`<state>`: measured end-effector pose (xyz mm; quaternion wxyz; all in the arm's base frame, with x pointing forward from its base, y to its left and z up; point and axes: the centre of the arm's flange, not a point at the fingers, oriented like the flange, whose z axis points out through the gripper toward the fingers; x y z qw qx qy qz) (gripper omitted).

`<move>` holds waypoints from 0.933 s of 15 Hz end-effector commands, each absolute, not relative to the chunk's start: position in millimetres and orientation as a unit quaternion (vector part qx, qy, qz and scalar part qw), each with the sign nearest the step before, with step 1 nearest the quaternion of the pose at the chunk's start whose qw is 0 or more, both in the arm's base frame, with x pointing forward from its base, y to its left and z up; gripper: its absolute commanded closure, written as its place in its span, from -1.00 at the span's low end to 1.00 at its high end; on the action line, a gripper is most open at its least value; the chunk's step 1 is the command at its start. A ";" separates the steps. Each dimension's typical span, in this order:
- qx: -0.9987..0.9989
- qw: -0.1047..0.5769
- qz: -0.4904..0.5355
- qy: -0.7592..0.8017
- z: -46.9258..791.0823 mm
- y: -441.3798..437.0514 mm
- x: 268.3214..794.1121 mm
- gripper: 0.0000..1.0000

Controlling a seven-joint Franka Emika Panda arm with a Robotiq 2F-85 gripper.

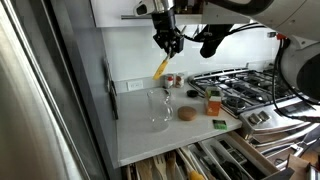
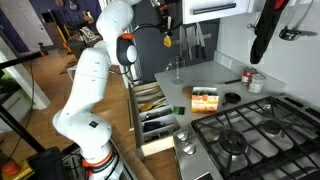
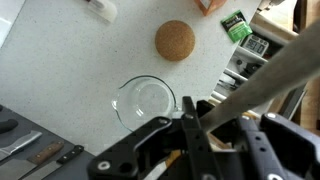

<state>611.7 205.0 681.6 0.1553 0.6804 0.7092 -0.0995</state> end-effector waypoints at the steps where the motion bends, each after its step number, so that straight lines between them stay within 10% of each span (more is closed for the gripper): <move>1: 0.661 0.182 -0.096 0.721 655.8 192.3 608.4 0.94; 14: 0.616 0.180 -0.148 0.753 592.0 164.1 650.3 0.94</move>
